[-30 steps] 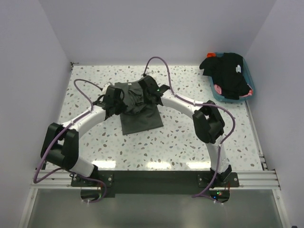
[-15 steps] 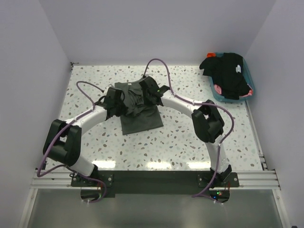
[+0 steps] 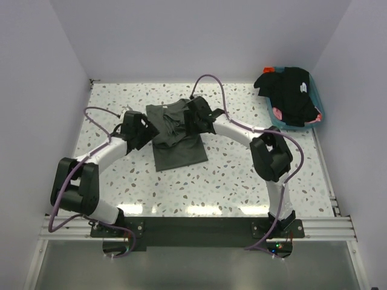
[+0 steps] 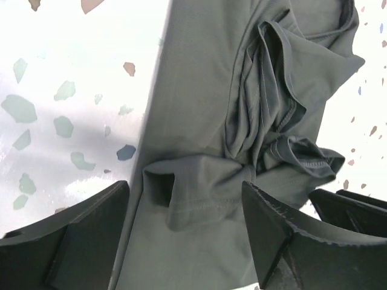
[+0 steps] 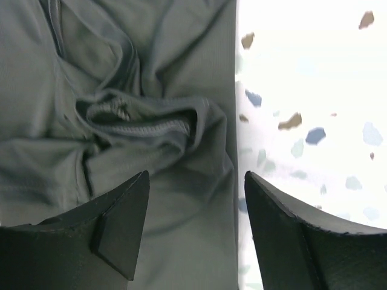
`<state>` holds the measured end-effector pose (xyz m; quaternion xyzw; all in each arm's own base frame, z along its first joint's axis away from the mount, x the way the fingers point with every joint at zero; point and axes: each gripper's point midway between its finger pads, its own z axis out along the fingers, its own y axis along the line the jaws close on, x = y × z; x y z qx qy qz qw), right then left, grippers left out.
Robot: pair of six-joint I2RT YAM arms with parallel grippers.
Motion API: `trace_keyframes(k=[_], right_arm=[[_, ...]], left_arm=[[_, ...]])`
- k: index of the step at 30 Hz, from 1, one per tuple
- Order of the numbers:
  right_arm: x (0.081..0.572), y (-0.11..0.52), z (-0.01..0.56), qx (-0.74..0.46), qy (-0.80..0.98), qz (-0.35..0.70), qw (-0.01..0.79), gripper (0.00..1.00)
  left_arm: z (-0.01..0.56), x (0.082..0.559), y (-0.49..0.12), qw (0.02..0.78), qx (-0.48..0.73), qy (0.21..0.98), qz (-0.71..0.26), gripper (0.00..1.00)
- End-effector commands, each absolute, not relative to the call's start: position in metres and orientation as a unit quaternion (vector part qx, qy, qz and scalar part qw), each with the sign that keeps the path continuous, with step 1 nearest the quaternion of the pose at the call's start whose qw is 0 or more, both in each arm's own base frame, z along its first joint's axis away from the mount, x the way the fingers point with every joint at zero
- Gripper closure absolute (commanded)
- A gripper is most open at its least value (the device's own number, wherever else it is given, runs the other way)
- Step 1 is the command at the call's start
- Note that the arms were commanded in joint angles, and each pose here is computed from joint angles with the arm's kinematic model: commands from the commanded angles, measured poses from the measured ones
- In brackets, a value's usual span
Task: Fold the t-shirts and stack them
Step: Fold the tshirt
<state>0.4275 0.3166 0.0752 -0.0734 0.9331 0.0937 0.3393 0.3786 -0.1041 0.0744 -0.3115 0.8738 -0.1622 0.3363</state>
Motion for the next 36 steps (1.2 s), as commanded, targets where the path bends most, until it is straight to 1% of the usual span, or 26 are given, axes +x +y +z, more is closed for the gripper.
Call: trace_keyframes(k=[1, 2, 4, 7, 8, 10, 11, 14, 16, 19, 23, 25, 28, 36], right_arm=[[0.421, 0.320, 0.119, -0.074, 0.913, 0.130, 0.379, 0.33], [0.412, 0.319, 0.114, -0.078, 0.916, 0.136, 0.369, 0.39], [0.405, 0.322, 0.110, -0.081, 0.916, 0.145, 0.364, 0.40], [0.391, 0.331, 0.097, -0.093, 0.919, 0.155, 0.350, 0.40], [0.390, 0.333, 0.090, -0.096, 0.921, 0.153, 0.345, 0.41], [0.386, 0.339, 0.084, -0.103, 0.922, 0.154, 0.339, 0.43], [0.385, 0.341, 0.083, -0.104, 0.923, 0.154, 0.337, 0.44], [0.382, 0.352, 0.077, -0.112, 0.923, 0.157, 0.332, 0.46], [0.382, 0.357, 0.071, -0.116, 0.925, 0.154, 0.327, 0.48], [0.385, 0.362, 0.063, -0.117, 0.928, 0.153, 0.321, 0.49], [0.390, 0.367, 0.060, -0.119, 0.929, 0.149, 0.317, 0.50], [0.393, 0.369, 0.063, -0.121, 0.928, 0.149, 0.319, 0.50], [0.400, 0.370, 0.067, -0.123, 0.927, 0.142, 0.325, 0.49], [0.426, 0.377, 0.071, -0.120, 0.923, 0.131, 0.342, 0.49]], left_arm=[[0.094, 0.375, -0.107, 0.365, -0.291, 0.864, -0.186, 0.22], [0.086, 0.365, -0.109, 0.356, -0.287, 0.870, -0.184, 0.27], [0.084, 0.355, -0.111, 0.355, -0.283, 0.872, -0.180, 0.32], [0.069, 0.334, -0.121, 0.340, -0.266, 0.885, -0.173, 0.43], [0.067, 0.328, -0.130, 0.335, -0.255, 0.890, -0.176, 0.49], [0.061, 0.322, -0.139, 0.329, -0.246, 0.895, -0.175, 0.57], [0.058, 0.317, -0.148, 0.325, -0.236, 0.898, -0.179, 0.65], [0.048, 0.315, -0.162, 0.311, -0.227, 0.904, -0.188, 0.74], [0.041, 0.319, -0.166, 0.304, -0.227, 0.906, -0.190, 0.77], [0.033, 0.328, -0.168, 0.300, -0.228, 0.909, -0.179, 0.78], [0.048, 0.364, -0.171, 0.320, -0.228, 0.901, -0.184, 0.78], [0.048, 0.376, -0.172, 0.323, -0.228, 0.900, -0.185, 0.77], [0.064, 0.403, -0.175, 0.335, -0.230, 0.892, -0.197, 0.75], [0.070, 0.436, -0.160, 0.348, -0.250, 0.879, -0.208, 0.71]])
